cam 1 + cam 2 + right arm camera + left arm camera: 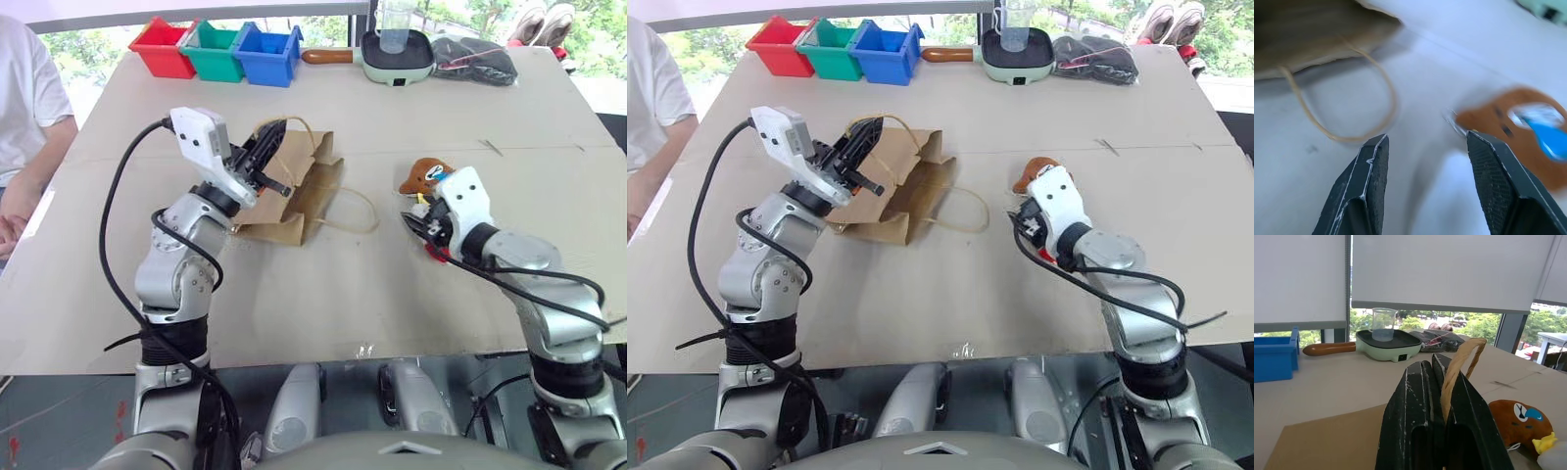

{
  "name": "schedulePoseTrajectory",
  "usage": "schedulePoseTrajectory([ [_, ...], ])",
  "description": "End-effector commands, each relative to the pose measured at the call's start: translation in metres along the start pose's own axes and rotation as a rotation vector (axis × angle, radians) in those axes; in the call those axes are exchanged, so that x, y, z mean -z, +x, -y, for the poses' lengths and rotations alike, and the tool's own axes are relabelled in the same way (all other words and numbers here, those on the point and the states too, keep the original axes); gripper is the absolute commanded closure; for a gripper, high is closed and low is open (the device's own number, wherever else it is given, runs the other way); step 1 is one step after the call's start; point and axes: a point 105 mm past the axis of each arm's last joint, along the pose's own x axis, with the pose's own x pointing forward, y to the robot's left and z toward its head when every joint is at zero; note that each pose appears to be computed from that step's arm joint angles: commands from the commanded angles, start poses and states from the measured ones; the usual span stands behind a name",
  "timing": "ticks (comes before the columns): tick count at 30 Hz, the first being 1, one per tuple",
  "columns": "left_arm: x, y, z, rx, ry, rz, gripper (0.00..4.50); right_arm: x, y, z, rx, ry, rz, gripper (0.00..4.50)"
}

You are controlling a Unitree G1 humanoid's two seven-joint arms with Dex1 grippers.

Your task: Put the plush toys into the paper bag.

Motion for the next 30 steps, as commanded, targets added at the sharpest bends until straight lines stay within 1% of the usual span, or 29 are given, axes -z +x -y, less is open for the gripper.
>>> schedulePoseTrajectory([
  [1,-0.011,0.005,0.005,0.033,0.019,0.046,4.50,0.021,-0.004,0.012,0.083,0.060,-0.080,2.18],
  [2,-0.011,0.006,0.006,0.037,0.017,0.046,4.50,0.026,-0.002,0.010,0.074,0.089,-0.094,2.18],
  [3,-0.011,0.006,0.006,0.040,0.016,0.046,4.50,0.032,0.001,0.010,0.073,0.092,-0.111,2.69],
  [4,-0.011,0.007,0.006,0.043,0.015,0.047,4.50,0.037,0.003,0.011,0.076,0.085,-0.124,2.93],
  [5,-0.012,0.007,0.007,0.046,0.015,0.048,4.50,0.040,0.003,0.012,0.079,0.075,-0.133,3.29],
  [7,-0.014,0.008,0.006,0.047,0.013,0.051,4.50,0.041,0.003,0.014,0.085,0.063,-0.127,4.32],
  [8,-0.015,0.008,0.006,0.046,0.008,0.055,4.50,0.038,0.002,0.016,0.087,0.051,-0.114,4.42],
  [11,-0.017,0.008,0.006,0.053,-0.017,0.068,4.50,0.027,-0.003,0.018,0.066,0.039,-0.051,4.42],
  [12,-0.018,0.007,0.006,0.056,-0.037,0.076,4.50,0.018,-0.005,0.016,0.032,0.022,-0.004,4.42],
  [16,-0.027,0.004,0.009,0.103,-0.135,0.117,4.50,-0.035,-0.013,-0.013,-0.194,-0.019,0.228,4.42],
  [18,-0.029,0.001,0.013,0.142,-0.147,0.110,4.50,-0.052,-0.007,-0.029,-0.280,-0.062,0.280,4.42],
  [22,-0.032,0.002,0.020,0.201,-0.150,0.108,4.50,-0.076,0.020,-0.060,-0.417,-0.151,0.327,4.42],
  [25,-0.033,0.005,0.025,0.223,-0.140,0.105,4.50,-0.083,0.042,-0.084,-0.505,-0.259,0.323,4.42],
  [28,-0.031,0.007,0.033,0.263,-0.121,0.096,4.50,-0.092,0.073,-0.110,-0.588,-0.369,0.323,4.42],
  [30,-0.028,0.007,0.036,0.280,-0.109,0.083,4.50,-0.097,0.086,-0.122,-0.644,-0.380,0.334,4.42],
])
